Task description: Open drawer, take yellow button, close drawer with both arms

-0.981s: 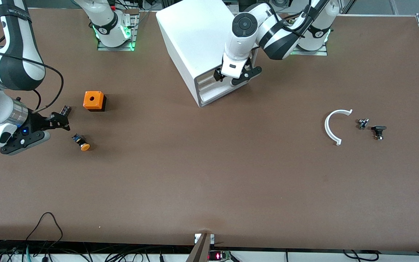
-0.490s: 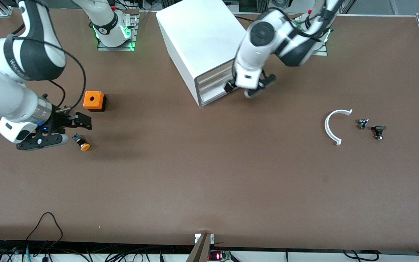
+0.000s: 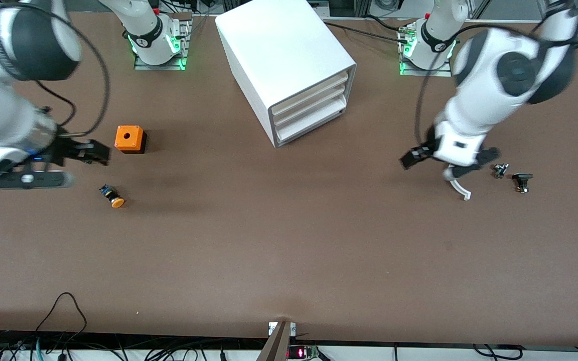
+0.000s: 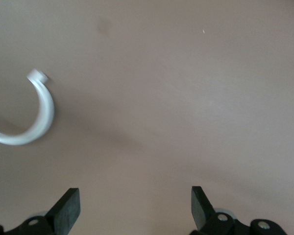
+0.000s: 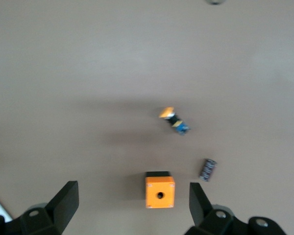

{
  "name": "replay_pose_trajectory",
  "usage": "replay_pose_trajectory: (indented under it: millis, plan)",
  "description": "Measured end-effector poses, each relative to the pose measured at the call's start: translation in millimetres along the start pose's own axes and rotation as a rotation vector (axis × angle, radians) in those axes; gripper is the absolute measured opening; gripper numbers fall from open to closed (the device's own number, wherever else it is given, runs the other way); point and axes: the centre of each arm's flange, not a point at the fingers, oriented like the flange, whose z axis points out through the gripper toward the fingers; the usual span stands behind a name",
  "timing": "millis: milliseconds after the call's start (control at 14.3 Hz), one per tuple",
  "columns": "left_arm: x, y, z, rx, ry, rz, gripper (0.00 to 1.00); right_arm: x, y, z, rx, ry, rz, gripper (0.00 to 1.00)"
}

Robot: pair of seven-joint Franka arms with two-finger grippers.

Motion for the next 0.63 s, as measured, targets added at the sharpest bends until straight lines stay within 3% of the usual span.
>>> replay_pose_trajectory:
  millis: [280, 631]
  plan:
    - [21, -90, -73, 0.024, -0.004, 0.184, 1.00, -12, 69, -11, 0.004, 0.014, 0.100, 1.00]
    - [12, -90, -84, 0.036, -0.029, 0.222, 1.00, -46, 117, -16, -0.004, 0.013, 0.115, 1.00]
